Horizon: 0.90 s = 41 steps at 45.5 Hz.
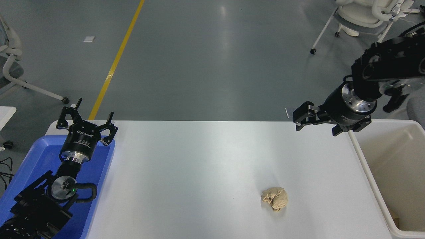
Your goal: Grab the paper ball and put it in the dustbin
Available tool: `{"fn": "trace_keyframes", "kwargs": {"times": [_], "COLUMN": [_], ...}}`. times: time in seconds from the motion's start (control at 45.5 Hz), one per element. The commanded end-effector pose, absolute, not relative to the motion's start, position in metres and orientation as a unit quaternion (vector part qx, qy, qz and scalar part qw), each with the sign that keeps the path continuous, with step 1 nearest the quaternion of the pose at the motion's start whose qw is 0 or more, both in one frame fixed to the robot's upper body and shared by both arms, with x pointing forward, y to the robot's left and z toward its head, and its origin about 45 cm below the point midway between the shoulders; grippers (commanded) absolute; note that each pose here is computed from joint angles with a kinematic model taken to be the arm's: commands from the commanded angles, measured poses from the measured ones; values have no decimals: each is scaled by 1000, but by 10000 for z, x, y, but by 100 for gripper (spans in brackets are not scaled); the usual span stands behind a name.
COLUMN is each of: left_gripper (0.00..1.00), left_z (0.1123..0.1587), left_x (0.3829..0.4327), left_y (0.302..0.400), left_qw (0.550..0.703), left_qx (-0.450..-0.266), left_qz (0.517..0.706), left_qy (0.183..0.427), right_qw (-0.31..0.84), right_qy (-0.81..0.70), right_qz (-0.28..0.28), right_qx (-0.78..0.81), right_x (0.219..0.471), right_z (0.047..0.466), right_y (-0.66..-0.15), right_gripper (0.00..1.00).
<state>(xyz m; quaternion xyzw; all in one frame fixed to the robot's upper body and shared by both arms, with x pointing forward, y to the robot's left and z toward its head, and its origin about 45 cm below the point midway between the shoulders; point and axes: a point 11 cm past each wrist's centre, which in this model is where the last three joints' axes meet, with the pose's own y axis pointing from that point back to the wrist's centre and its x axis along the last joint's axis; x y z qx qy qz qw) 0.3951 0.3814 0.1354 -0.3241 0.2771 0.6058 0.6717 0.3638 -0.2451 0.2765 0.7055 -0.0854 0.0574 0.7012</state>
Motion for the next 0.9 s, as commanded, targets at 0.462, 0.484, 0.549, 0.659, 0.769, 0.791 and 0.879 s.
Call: {"fn": "trace_keyframes", "kwargs": {"times": [0.462, 0.484, 0.549, 0.659, 0.769, 0.791, 0.879], "left_gripper": [100, 100, 100, 100, 100, 100, 100], "left_z": [1354, 1360, 1354, 1354, 1354, 1357, 1354], "left_x": [3951, 3956, 3951, 3951, 3951, 3951, 3951], "left_y": [3812, 3811, 3812, 3812, 3812, 3820, 3812], "left_qw": [672, 672, 672, 672, 672, 672, 672], "left_qx": [-324, -324, -324, -324, -324, -324, -324], "left_qz": [606, 605, 606, 606, 606, 606, 606], "left_qy": [277, 277, 277, 277, 277, 277, 277], "right_qw": [683, 682, 682, 681, 683, 683, 683], "right_qy": [55, 52, 41, 18, 12, 9, -9], "right_qz": [99, 100, 102, 104, 93, 92, 104], "right_qx": [722, 722, 723, 725, 725, 725, 723], "right_x": [3302, 3300, 3287, 3305, 3255, 3255, 3301], "right_z": [1464, 1445, 1344, 1193, 1029, 1005, 922], "right_y": [-1861, -1865, -1878, -1909, -1972, -1980, -1971], "right_gripper": [100, 100, 100, 100, 100, 100, 100]}}
